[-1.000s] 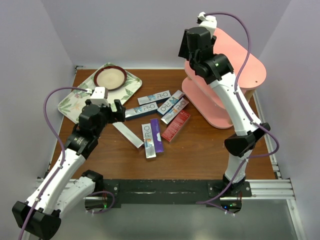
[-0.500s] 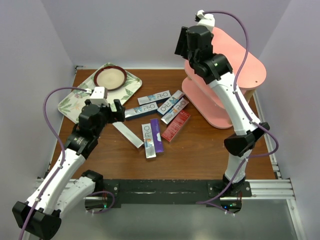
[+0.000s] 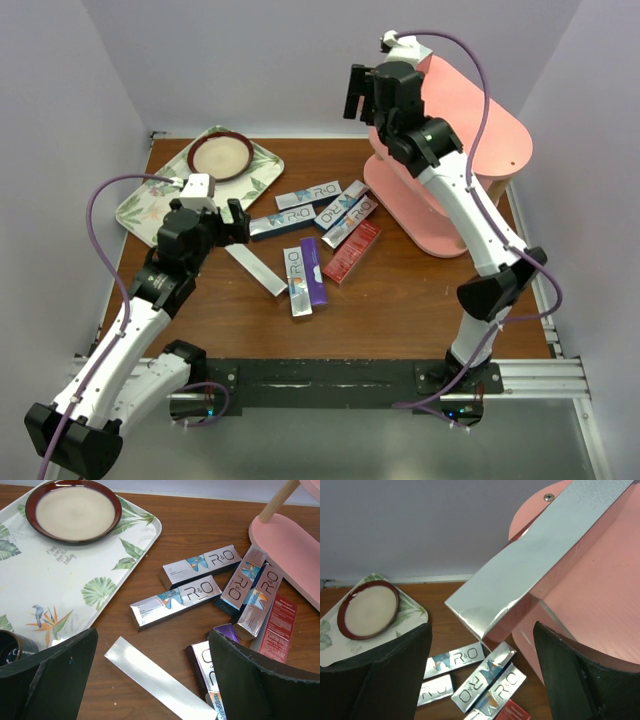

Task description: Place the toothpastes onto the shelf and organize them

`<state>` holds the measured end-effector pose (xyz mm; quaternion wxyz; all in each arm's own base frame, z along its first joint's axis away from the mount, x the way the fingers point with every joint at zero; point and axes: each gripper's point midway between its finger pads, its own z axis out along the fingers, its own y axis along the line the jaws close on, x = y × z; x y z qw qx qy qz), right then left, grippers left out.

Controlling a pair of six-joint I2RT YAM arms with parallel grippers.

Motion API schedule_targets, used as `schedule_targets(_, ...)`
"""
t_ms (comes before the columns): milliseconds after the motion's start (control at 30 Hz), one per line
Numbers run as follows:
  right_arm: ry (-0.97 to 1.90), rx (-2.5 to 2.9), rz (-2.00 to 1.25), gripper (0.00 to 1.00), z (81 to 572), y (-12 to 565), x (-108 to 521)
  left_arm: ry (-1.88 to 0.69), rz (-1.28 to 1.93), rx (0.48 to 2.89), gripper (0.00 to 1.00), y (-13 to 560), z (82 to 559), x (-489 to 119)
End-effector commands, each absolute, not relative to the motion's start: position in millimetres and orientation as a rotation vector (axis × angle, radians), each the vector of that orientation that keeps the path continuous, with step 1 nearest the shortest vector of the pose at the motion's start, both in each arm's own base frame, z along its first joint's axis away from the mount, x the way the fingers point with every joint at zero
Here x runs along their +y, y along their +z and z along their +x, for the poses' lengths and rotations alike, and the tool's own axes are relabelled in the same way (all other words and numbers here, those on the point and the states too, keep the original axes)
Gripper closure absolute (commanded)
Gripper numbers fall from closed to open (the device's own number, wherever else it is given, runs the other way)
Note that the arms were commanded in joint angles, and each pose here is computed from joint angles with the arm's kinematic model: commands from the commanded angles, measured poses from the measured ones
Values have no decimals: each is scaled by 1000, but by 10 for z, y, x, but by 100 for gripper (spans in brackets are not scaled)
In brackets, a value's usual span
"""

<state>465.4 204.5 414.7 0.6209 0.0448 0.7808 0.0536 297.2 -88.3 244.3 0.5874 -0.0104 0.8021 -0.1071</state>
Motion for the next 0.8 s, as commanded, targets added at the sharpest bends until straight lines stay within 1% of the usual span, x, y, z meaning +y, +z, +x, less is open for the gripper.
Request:
schedule_targets(0, 296, 1602, -63, 6, 4258, 4840, 2093, -259, -22, 1846, 2, 2481, 2982, -879)
schedule_targets(67, 402, 1579, -180, 2, 4128, 4874, 2288, -260, -23, 1845, 2, 2484, 2984, -878)
schedule_targets(167, 515, 1571, -323, 1, 3997, 4828, 2534, -259, -23, 1847, 2, 2472, 2986, -878)
schedule_targets(533, 623, 1645, -530, 1, 4203, 4421, 3056, -257, -22, 1855, 2, 2447, 2992, -881)
schedule_targets(767, 573, 1663, -532, 1, 4408, 4283, 3107, -251, -22, 1861, 2, 2430, 2998, -876)
